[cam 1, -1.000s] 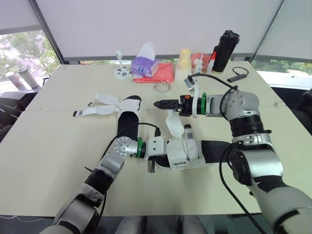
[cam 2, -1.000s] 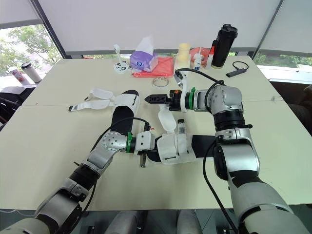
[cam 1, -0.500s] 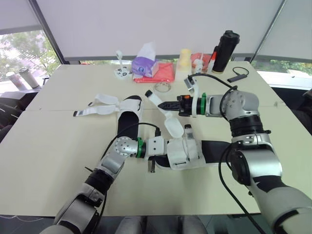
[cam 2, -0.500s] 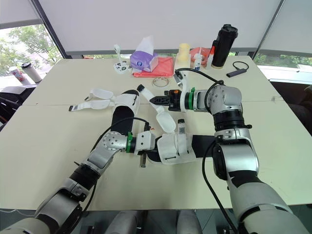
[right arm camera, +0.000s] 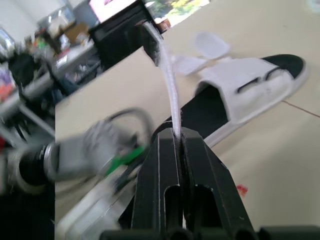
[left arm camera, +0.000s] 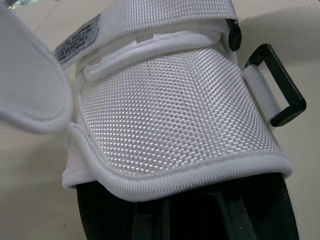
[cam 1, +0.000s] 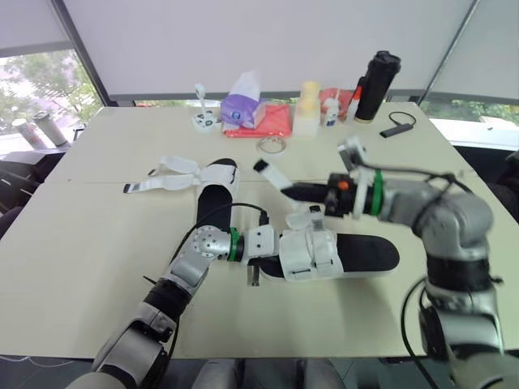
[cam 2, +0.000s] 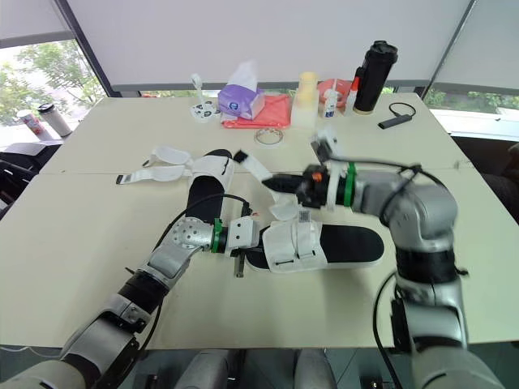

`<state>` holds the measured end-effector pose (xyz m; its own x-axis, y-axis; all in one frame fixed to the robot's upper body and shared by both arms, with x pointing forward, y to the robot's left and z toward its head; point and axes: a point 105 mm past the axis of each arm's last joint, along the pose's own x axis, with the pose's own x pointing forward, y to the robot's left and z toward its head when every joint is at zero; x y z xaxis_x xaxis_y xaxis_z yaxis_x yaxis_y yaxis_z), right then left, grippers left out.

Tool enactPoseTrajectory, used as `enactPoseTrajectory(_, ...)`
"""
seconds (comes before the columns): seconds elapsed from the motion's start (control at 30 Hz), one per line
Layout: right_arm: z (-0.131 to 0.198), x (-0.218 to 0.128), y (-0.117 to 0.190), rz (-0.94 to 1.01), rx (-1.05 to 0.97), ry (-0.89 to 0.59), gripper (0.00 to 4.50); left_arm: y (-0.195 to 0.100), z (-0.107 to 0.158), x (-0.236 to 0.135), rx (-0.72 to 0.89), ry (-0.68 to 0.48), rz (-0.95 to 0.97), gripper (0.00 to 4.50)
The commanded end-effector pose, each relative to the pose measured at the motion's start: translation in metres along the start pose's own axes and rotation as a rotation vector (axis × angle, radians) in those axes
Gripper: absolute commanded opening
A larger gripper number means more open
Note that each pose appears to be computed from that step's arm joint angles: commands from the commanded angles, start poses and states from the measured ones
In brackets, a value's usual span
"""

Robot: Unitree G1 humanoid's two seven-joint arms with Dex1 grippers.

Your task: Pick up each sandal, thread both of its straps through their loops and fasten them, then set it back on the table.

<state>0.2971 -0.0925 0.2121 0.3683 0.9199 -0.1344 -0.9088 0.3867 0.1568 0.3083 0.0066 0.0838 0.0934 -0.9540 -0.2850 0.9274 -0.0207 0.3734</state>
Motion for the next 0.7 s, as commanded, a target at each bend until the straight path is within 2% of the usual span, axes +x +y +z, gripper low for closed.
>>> enactPoseTrajectory(0.03,0.018,-0.007,0.031,0.059,-0.222,-0.090,0.04,-0.009,-0.026,-0.003,-0.127,0.066,-0.009,0.00)
enactPoseTrajectory(0.23,0.013,-0.007,0.046,0.041,-0.378,-0.172,0.04,-0.008,-0.023,-0.007,-0.213,0.024,-0.020,0.00)
enactPoseTrajectory(0.7,-0.054,-0.008,0.044,0.126,-1.010,-0.002,0.04,-0.019,-0.036,-0.007,-0.191,0.090,-0.087,0.00)
